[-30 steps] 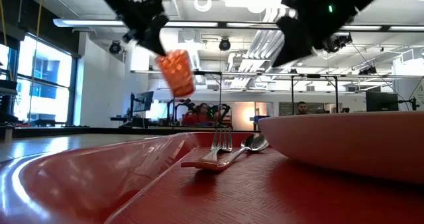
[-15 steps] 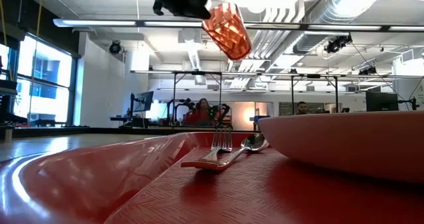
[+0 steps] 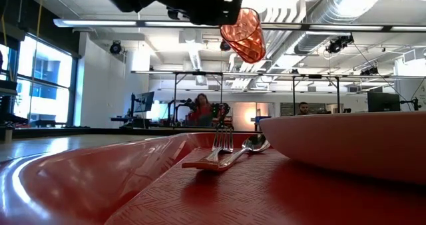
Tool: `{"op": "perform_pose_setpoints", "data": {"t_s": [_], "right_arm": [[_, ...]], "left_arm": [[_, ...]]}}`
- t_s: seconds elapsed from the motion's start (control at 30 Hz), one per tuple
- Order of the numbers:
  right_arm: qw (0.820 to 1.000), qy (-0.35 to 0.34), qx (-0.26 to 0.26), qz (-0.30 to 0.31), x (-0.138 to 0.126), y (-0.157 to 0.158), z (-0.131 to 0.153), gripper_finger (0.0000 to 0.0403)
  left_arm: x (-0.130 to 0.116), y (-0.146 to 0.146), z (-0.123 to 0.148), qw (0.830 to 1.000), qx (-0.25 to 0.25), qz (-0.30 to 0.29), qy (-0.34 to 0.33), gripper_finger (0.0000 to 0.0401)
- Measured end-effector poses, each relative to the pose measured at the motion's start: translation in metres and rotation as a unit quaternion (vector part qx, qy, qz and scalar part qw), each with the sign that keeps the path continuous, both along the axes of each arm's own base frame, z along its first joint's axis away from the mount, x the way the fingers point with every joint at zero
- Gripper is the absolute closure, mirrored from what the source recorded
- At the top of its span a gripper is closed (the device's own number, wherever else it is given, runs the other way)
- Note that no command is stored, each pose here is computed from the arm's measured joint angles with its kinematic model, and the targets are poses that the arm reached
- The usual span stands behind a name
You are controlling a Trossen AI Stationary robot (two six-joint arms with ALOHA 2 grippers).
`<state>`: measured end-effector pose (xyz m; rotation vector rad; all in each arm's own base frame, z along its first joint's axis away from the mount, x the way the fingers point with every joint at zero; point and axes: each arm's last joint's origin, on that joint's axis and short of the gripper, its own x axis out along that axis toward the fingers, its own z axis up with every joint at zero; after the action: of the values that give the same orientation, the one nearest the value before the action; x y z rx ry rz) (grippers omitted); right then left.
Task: Pick and place plate/cup/fork/spoon on tray
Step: Put the orange cup on the red tray
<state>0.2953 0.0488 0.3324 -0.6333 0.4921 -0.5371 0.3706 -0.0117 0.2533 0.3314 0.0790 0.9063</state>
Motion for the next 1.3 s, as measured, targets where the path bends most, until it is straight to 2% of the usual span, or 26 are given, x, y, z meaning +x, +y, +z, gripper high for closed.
{"op": "perform_pose_setpoints", "data": {"t_s": [0.17,0.47,0.63,0.73,0.87,1.0,1.13,1.2,1.3], "right_arm": [[0.996,0.038,-0.054,-0.066,0.004,-0.012,-0.007,0.0206],[0.992,0.074,-0.062,-0.081,0.003,-0.023,-0.013,0.0207],[0.992,0.074,-0.061,-0.084,0.003,-0.024,-0.013,0.0242],[0.994,0.066,-0.040,-0.083,0.002,-0.025,-0.015,0.0279],[0.995,0.066,0.013,-0.074,0.002,-0.032,-0.021,0.0331],[0.991,0.081,0.044,-0.098,0.004,-0.042,-0.033,0.0387],[0.988,0.086,0.065,-0.113,0.004,-0.048,-0.038,0.0397],[0.984,0.110,0.080,-0.115,-0.002,-0.049,-0.040,0.0399],[0.964,0.166,0.164,-0.125,-0.022,-0.053,-0.031,0.0400]], "left_arm": [[0.004,-0.009,0.001,1.000,0.009,-0.014,0.008,0.0400],[0.001,-0.027,0.004,0.999,0.024,-0.041,0.021,0.0400],[0.001,-0.033,0.004,0.998,0.000,-0.064,-0.012,0.0401],[0.002,-0.034,0.005,0.996,-0.009,-0.080,-0.026,0.0400],[0.003,-0.036,0.005,0.993,-0.021,-0.109,-0.040,0.0398],[0.004,-0.037,0.005,0.989,-0.034,-0.136,-0.055,0.0397],[0.004,-0.037,0.004,0.988,-0.039,-0.138,-0.054,0.0398],[0.004,-0.037,0.001,0.991,-0.039,-0.122,-0.038,0.0399],[0.000,-0.040,-0.002,0.995,-0.031,-0.093,0.006,0.0400]]}}
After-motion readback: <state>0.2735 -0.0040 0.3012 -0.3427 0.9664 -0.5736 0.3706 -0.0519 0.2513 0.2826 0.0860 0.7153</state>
